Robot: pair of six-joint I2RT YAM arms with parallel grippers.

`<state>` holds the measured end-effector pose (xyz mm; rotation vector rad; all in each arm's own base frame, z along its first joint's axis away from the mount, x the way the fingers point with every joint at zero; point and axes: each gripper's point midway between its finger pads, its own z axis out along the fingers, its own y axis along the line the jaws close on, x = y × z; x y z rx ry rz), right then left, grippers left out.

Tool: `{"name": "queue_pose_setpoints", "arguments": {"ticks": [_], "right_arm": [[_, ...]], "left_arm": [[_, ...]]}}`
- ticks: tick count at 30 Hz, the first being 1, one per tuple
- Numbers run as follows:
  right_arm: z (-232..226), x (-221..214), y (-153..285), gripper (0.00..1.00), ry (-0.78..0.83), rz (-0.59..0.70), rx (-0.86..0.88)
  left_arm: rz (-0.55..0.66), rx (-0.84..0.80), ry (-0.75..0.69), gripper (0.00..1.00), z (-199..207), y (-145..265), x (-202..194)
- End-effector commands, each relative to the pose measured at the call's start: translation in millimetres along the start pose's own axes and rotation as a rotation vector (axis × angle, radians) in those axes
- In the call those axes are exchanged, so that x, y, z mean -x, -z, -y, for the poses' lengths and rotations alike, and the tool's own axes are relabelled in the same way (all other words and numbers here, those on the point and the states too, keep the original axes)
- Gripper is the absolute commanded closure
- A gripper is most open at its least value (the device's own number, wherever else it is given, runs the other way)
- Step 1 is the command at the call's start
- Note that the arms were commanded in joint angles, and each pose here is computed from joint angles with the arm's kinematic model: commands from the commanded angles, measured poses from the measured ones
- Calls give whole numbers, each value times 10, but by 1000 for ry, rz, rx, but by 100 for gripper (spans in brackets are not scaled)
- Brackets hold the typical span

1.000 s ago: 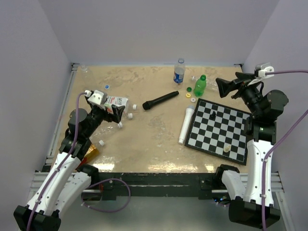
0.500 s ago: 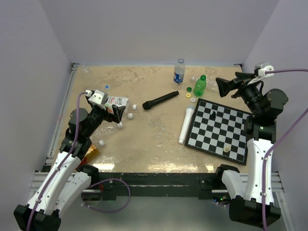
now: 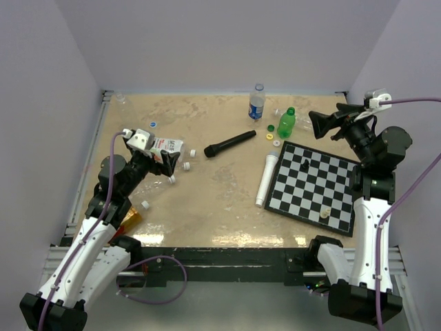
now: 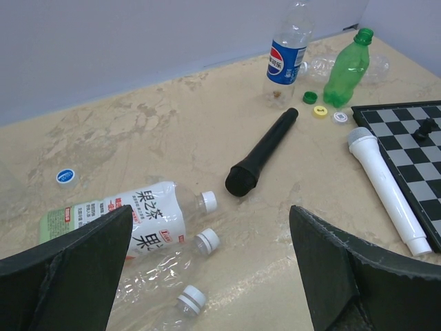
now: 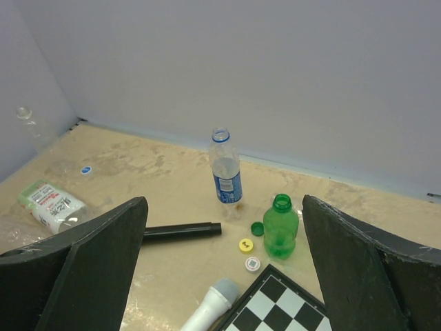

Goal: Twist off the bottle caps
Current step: Reset both arms

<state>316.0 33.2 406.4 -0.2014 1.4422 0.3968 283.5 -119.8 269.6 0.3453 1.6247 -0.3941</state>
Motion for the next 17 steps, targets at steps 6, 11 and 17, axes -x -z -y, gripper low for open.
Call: {"name": "queue_pose_setpoints", "arguments": {"ticks": [6,11,17], "right_arm": [[-43,255,13,2,29,61,2],[-28,251,13,2,31,61,-4],[-31,253,15,2,29,62,-6]], "left_arm": [[37,-9,-27,0,2,-12,87],[37,-7,-26,0,0,-12,88],[37,-6,-26,0,-3,-12,88]]}}
